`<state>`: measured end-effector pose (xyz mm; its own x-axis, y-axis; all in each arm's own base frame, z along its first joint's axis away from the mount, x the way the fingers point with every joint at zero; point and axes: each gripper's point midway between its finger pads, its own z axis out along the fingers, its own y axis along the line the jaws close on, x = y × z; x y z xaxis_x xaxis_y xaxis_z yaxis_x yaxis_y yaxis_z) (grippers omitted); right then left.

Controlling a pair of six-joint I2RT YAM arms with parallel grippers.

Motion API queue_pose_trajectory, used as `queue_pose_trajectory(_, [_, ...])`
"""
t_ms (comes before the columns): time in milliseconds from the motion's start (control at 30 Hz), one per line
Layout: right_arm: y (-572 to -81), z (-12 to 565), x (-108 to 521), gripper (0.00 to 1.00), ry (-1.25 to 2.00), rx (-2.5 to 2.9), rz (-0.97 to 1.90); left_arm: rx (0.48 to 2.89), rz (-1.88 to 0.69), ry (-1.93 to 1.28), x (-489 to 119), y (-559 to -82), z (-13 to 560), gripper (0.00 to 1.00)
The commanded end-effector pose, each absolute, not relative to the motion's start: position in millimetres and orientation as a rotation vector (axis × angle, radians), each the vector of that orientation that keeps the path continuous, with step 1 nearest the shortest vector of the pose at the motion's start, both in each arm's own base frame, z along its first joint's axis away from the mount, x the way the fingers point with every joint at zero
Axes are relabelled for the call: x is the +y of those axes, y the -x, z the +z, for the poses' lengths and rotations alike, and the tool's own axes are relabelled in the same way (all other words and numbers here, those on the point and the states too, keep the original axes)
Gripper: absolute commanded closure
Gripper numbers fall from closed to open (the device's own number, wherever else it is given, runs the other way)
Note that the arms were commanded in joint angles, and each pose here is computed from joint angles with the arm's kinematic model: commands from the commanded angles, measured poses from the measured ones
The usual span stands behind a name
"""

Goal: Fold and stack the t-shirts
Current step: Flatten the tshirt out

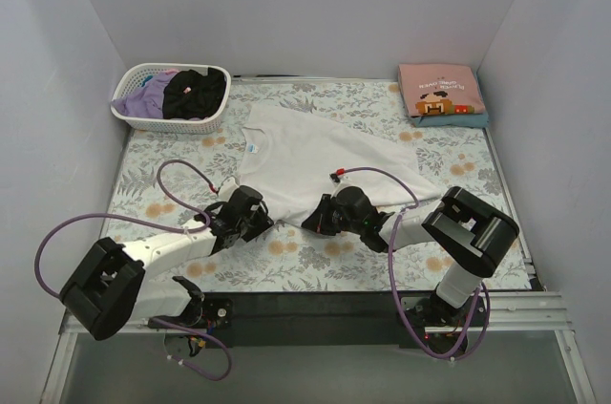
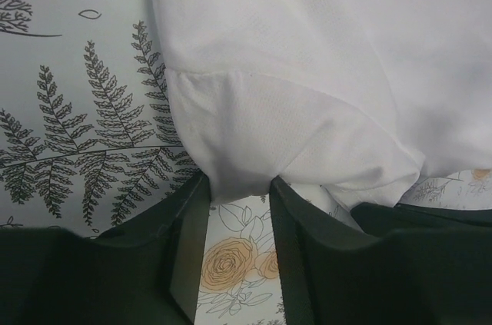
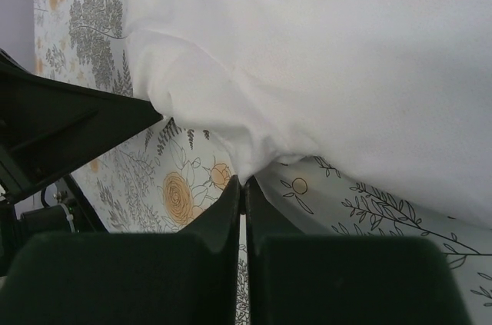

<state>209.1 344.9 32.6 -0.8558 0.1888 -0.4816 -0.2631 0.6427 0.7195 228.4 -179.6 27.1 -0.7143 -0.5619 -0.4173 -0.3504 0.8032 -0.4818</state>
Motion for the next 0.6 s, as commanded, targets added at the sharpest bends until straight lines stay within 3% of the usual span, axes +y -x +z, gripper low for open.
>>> queue_pose_trajectory(0, [-215.2,51.1,354.2,0.99,0.094,2.265,1.170,2.414,-0.437,0.663,-174.7,-233.1,28.5,0.66])
queue_pose_trajectory(100, [-214.3,57.2,352.4,0.99,0.113,2.244,1.172,2.398,-0.409,0.647,-172.0,-237.6,36.8,0.85])
queue_pose_trajectory(133, [-213.7,59.2,351.4,0.99,0.120,2.238,1.172,2.396,-0.391,0.643,-170.1,-238.5,39.7,0.96])
queue_pose_trajectory(167, [-213.2,62.3,351.0,0.99,0.127,2.229,1.176,2.377,-0.377,0.641,-167.8,-241.9,48.0,1.00])
queue_pose_trajectory(467, [-202.4,92.1,346.0,0.99,0.349,2.277,1.099,2.398,-0.194,0.531,-152.7,-248.8,111.6,1.00])
queue_pose_trajectory(567, [-196.3,100.2,343.6,0.99,0.424,2.320,1.068,2.440,-0.109,0.497,-146.0,-245.6,114.3,0.95])
